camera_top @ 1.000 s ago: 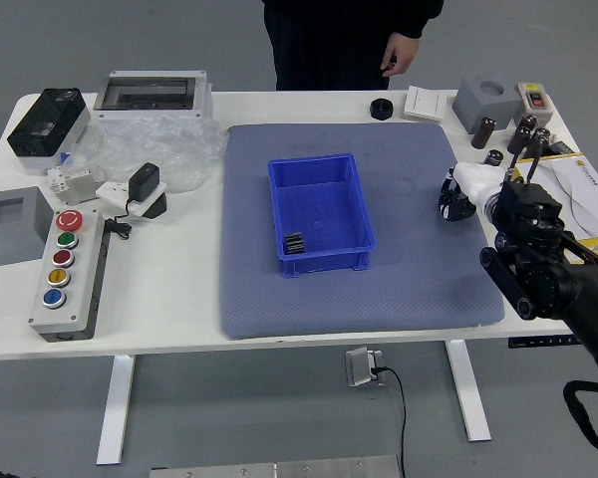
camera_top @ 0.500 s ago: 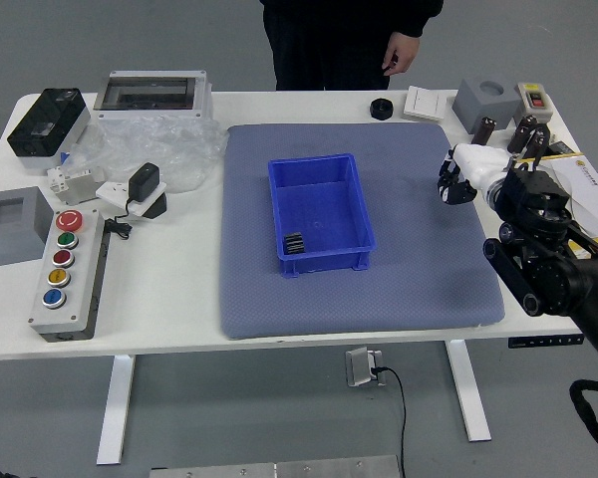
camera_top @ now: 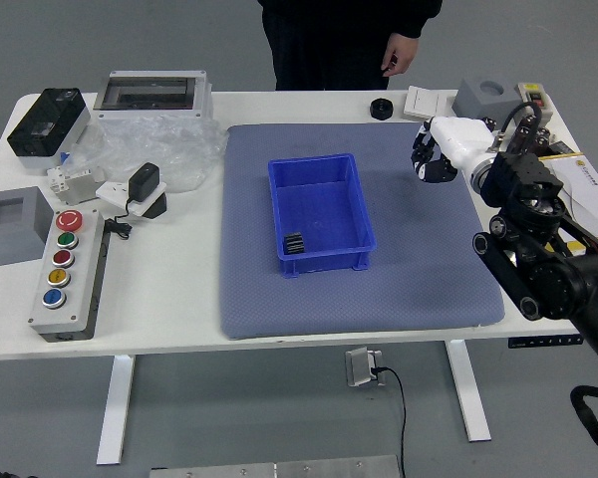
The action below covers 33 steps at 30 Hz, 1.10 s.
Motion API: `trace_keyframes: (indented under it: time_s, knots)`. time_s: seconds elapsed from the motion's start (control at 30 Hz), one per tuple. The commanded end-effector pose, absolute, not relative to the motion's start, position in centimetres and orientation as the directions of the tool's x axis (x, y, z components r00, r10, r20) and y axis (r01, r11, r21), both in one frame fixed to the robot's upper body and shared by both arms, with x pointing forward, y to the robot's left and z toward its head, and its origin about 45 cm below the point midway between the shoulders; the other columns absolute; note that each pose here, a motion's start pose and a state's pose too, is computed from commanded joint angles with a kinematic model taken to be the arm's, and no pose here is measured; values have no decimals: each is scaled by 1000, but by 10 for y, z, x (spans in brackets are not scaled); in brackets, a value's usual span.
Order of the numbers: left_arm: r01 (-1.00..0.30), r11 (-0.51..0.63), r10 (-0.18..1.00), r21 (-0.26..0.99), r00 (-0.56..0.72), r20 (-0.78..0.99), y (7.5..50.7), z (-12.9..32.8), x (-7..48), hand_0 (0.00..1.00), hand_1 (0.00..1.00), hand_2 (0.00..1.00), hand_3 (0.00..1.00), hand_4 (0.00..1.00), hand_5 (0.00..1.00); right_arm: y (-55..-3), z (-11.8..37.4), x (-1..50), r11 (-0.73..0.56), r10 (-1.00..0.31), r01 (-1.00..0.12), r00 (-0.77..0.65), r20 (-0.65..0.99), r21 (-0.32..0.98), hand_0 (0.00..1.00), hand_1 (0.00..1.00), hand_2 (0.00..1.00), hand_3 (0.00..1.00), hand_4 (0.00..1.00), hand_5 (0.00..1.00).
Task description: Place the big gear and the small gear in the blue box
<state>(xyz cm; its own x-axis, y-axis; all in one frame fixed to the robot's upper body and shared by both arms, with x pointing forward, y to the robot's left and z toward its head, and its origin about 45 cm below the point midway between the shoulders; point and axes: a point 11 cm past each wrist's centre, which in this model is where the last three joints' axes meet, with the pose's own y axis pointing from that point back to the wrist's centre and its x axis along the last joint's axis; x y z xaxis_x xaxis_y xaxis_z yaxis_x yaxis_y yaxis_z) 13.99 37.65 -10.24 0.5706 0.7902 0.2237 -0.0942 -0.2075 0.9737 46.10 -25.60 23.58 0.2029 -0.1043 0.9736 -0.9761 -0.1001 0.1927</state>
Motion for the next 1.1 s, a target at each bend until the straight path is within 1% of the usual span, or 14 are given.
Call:
trace_keyframes:
  time_s: [0.23, 0.37, 0.53, 0.7, 0.73, 0.9, 0.93, 1.1]
  knots:
    - [-92, -207, 790, 974, 571, 222, 376, -103, 139, 789, 756, 749, 682, 562, 255, -211, 253, 449, -218, -114, -966, 167, 979, 140, 591, 418, 450, 516, 471, 69]
    - [-91, -207, 789, 974, 573, 222, 376, -103, 139, 788, 756, 748, 681, 565, 257, -187, 254, 441, -273, -119, -953, 168, 978, 131, 590, 418, 449, 517, 471, 71]
    - [-90, -209, 787, 974, 576, 222, 376, -103, 138, 788, 755, 747, 681, 566, 257, -162, 247, 431, -327, -136, -935, 193, 972, 140, 591, 422, 457, 521, 477, 77]
    - [-93, -208, 783, 974, 580, 223, 376, -103, 139, 788, 755, 747, 681, 566, 257, -152, 236, 425, -355, -150, -916, 253, 956, 187, 591, 422, 457, 521, 477, 77]
    - [-94, -208, 783, 974, 581, 223, 376, -103, 140, 787, 755, 745, 678, 566, 255, -152, 234, 425, -358, -154, -912, 268, 951, 199, 710, 610, 726, 767, 722, 319]
    - [-97, -209, 780, 973, 584, 226, 376, -102, 141, 787, 755, 745, 678, 566, 255, -154, 229, 424, -364, -172, -898, 327, 929, 248, 710, 610, 726, 767, 722, 319]
    - [-97, -210, 779, 973, 584, 226, 376, -102, 141, 786, 754, 744, 679, 566, 253, -154, 229, 424, -364, -175, -896, 333, 926, 254, 893, 807, 932, 991, 840, 447]
    - [-98, -211, 778, 973, 586, 228, 377, -102, 141, 786, 754, 744, 679, 566, 253, -158, 230, 425, -363, -194, -893, 351, 916, 266, 893, 807, 932, 991, 840, 447]
